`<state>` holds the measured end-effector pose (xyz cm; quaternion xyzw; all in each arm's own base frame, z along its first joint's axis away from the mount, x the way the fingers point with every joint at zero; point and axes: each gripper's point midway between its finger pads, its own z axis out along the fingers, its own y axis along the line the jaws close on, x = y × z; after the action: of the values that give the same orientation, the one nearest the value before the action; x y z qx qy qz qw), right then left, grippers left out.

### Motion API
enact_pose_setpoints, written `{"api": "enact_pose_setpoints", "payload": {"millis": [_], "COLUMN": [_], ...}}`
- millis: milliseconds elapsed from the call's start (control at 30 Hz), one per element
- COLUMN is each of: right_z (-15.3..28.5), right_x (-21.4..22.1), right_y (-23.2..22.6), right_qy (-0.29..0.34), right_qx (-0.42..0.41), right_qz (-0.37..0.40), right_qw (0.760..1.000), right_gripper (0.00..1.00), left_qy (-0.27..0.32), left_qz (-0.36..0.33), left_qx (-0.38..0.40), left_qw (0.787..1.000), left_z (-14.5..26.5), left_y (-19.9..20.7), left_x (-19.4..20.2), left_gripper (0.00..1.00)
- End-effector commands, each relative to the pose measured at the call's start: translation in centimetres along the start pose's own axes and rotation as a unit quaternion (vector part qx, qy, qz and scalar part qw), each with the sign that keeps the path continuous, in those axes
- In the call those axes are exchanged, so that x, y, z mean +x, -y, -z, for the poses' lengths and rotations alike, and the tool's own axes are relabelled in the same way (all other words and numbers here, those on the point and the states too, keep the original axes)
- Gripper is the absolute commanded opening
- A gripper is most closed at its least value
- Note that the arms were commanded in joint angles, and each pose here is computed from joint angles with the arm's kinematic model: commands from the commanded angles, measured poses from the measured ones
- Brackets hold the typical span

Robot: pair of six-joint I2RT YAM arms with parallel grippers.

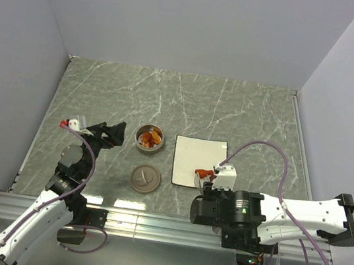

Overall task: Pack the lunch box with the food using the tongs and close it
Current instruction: Pick up the food using the clamp

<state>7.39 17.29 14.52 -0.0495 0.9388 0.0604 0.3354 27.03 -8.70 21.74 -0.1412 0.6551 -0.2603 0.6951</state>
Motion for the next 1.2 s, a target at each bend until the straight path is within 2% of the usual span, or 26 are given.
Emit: {"api": "enact_pose_setpoints", "payload": {"millis": [0,467,733,1167], "right_z": [-0.3,-2.3,-4.3,-6.7], "right_x": [-0.5,-0.6,-1.1,-2.7], "right_y": [0.7,-0.4,0.9,-0.2], "right_qy": [0.023,0.034,0.029,0.028], "right_qx": [0.011,-0.024,-0.006,0.007], "right_qz": [-0.026,-0.035,-0.036,-0.006], "right_qw": [0.999,0.999,0.999,1.0], "right_gripper": [0.49,0.52,0.52,0.52], "left_qy": [0.006,0.006,0.006,0.005], "left_qz": [0.01,0.01,0.011,0.01], "left_qx": [0.018,0.016,0.015,0.016], "left_qw": [1.0,1.0,1.0,1.0], "left_z": [0.2,0.2,0.2,0.1], "left_y": [0.8,0.7,0.7,0.7], "left_x": [-0.4,-0.4,-0.4,-0.3], "left_gripper": [1.0,0.99,1.0,1.0]}}
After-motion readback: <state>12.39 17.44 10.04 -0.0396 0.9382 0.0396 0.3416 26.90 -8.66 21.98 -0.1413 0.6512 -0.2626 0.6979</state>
